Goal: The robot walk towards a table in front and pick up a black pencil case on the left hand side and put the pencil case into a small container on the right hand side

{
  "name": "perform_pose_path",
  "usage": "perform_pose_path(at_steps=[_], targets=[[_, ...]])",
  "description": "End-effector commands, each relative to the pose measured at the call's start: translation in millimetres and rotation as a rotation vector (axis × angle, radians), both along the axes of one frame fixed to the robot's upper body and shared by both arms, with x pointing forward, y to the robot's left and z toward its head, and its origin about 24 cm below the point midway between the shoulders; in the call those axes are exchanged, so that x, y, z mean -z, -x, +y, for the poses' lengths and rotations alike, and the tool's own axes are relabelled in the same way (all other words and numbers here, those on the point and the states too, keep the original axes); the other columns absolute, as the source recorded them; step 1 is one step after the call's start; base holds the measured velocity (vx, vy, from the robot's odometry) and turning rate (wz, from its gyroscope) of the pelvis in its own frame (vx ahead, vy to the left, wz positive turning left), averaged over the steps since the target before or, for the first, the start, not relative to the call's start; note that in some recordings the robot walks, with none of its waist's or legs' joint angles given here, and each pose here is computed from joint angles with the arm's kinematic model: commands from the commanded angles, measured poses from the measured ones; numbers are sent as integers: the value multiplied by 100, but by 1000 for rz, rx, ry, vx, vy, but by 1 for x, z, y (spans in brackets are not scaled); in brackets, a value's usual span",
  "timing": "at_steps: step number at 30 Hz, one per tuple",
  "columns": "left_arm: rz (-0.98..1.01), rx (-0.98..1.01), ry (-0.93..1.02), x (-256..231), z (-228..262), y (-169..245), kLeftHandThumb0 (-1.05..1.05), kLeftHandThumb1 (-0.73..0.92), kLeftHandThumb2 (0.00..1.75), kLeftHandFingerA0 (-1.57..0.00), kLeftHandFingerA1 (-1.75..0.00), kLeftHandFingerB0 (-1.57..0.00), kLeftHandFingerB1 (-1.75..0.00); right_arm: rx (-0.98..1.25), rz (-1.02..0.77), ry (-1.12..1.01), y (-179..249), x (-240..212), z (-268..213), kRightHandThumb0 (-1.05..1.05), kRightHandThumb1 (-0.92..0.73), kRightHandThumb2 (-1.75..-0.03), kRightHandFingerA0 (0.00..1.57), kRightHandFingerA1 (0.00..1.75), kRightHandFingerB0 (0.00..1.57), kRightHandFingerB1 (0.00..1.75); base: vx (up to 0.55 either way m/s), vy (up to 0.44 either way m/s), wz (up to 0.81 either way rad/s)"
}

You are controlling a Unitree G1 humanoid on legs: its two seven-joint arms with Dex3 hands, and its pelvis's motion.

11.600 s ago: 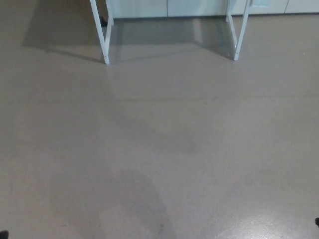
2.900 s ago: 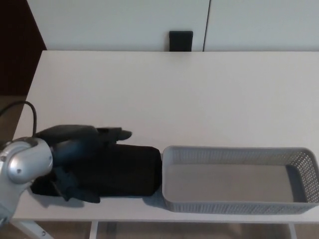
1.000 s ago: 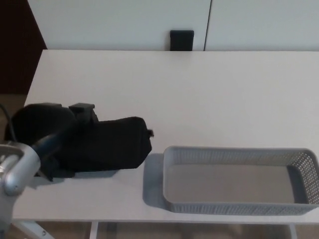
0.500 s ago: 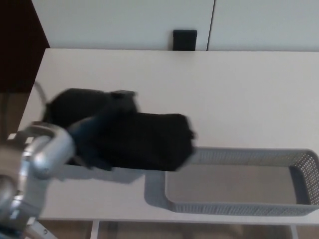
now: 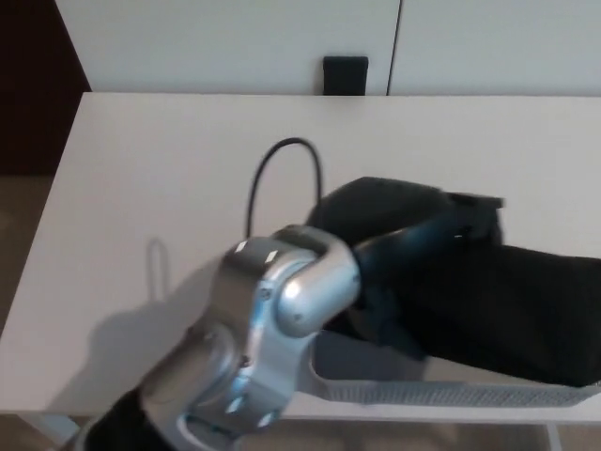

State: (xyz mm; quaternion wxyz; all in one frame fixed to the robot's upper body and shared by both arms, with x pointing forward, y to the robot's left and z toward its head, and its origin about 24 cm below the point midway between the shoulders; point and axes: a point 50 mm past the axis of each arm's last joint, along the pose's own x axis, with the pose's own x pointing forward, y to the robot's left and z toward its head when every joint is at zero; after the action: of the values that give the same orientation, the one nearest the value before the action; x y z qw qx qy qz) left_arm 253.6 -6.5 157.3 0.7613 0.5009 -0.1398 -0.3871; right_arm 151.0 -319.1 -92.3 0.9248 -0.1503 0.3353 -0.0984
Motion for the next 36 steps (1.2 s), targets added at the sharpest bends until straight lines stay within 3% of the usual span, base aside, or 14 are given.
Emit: perform_pose_path(at_steps=[1,5,16,17,18,22,25,26,27,29,30,34,35,36], targets=[[58,-68,-16,0,-9,-5,-18,60,52,-73,-167,-60,-141,4,-4,17,-3,-2,-1,-60,-29,-73,79,68,49,59,0,0,0],[111,-79,-1,1,-15,-5,-17,61,53,-72,-163,-58,-141,-2,1,30,-3,-2,-1,-61,-39,-53,84,61,52,51,0,0,0],[250,-156,84,11,-22,-10,-18,65,52,-68,-175,-55,-161,-13,-5,27,-5,-2,0,-62,-38,-53,85,61,51,50,0,0,0],[256,-160,85,13,-22,-10,-18,66,50,-68,-175,-52,-156,-13,-6,26,-6,-2,1,-63,-29,-73,80,67,48,57,0,0,0],[264,-162,87,15,-22,-10,-18,65,52,-68,-175,-55,-162,-13,-5,26,-6,-2,1,-61,-39,-53,84,62,51,50,0,0,0],[283,-172,97,23,-20,-10,-20,66,50,-68,-175,-54,-159,-23,-2,33,-7,-3,1,-60,-39,-53,84,63,51,52,0,0,0],[282,-196,86,29,-15,-9,-29,58,58,-64,-137,-60,-120,-18,-7,24,-9,-3,2,-61,-29,-73,80,68,48,58,0,0,0],[294,-175,6,31,-11,-10,-63,59,57,-55,-57,-43,-39,-16,-11,17,-10,-3,2,-60,-29,-73,78,68,48,58,0,0,0],[300,-167,-28,31,-9,-10,-63,59,57,-55,-57,-43,-39,-15,-13,14,-11,-3,3,-60,-29,-73,78,68,48,58,0,0,0],[261,-122,-177,35,-2,-11,-91,57,90,-3,-9,-14,-11,-38,-8,48,-12,-4,3,-64,-39,-53,84,63,53,55,0,0,0],[258,-114,-223,37,1,-11,-92,56,90,0,-4,-7,-3,-49,-2,67,-13,-4,3,-66,-30,-75,81,69,50,60,0,0,0],[291,-120,-249,40,12,-13,-96,59,95,0,0,-2,0,-60,-13,70,-16,-6,3,-64,-30,-74,81,68,50,60,0,0,0],[299,-119,-251,40,14,-13,-96,59,96,0,0,-2,-1,-60,-12,72,-17,-6,3,-62,-39,-53,85,61,53,53,0,0,0],[315,-116,-260,41,18,-14,-98,60,98,0,0,-1,-2,-61,-10,75,-18,-6,3,-64,-30,-74,81,67,51,60,0,0,0]])
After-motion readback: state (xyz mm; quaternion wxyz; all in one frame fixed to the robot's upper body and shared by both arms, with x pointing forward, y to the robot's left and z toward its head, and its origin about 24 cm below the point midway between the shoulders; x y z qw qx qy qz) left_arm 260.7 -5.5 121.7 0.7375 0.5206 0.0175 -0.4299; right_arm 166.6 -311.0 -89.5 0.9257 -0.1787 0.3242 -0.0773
